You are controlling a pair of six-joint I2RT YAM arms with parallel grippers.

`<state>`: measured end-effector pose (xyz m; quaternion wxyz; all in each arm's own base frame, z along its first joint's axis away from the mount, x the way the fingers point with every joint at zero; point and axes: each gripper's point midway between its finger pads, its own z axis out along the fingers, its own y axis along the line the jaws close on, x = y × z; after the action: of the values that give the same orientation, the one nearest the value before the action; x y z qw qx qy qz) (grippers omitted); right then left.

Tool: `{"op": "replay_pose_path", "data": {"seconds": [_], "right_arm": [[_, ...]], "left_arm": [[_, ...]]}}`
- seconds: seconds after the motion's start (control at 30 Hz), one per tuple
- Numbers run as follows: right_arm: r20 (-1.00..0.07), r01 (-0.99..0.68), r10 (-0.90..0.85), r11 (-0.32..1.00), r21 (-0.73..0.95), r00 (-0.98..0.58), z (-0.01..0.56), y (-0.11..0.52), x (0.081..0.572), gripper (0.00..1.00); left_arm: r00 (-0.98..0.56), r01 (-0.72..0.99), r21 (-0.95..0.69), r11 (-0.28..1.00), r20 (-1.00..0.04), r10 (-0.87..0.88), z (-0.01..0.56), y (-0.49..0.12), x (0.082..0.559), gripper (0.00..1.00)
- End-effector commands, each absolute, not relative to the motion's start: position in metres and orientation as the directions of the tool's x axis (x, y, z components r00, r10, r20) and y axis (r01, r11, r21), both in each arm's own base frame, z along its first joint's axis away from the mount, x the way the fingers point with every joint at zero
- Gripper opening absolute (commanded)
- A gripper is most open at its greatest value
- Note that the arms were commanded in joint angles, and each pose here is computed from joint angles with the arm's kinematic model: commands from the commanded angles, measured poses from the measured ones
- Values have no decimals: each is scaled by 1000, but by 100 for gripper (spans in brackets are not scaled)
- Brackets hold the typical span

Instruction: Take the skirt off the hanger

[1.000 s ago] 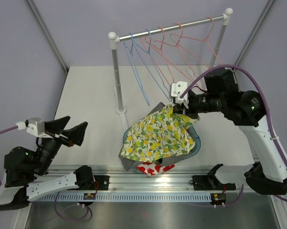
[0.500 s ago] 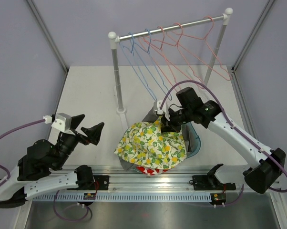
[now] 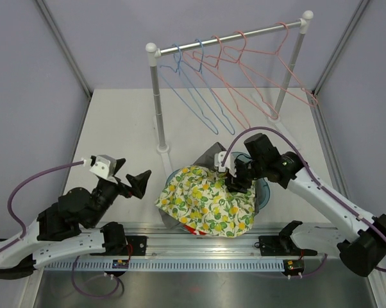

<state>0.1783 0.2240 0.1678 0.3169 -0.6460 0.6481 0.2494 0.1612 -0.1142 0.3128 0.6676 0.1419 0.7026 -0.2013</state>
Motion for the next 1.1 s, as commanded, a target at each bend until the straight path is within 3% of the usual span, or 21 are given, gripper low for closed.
{"op": "replay_pose_path", "data": {"seconds": [0.0,0.03,0.07,0.1,0.27,0.4,0.47,0.77,1.07], "right_arm": [[-750,-957,-655,145,-250,96,235,211,195,62],[-751,-947,-655,182,-263,83,243,206,199,70],[-755,-920,-656,282,-273,23,252,193,212,91],[-770,-896,-639,338,-289,7,267,186,220,99],[-890,-675,-425,707,-210,-168,320,130,246,99],[-945,-276,-190,954,-114,-265,339,64,278,99],[-949,-120,-149,986,-120,-279,339,37,285,100],[-981,282,20,959,-36,-194,349,-30,288,99],[-985,361,56,933,-7,-162,341,-42,281,99]], "left_arm": [[-108,483,-149,863,-988,-110,310,-130,161,99],[-115,481,-154,863,-987,-112,307,-131,161,99],[-122,483,-154,862,-987,-107,303,-133,161,99],[-126,482,-159,862,-986,-111,303,-134,161,99],[-151,446,-161,880,-983,-104,297,-135,165,99],[-149,388,-120,914,-987,-66,303,-127,171,99],[-147,361,-92,928,-988,-41,303,-125,175,99],[-127,310,-58,949,-992,-19,306,-120,181,99],[-124,316,-49,948,-992,-10,305,-121,182,99]]}}
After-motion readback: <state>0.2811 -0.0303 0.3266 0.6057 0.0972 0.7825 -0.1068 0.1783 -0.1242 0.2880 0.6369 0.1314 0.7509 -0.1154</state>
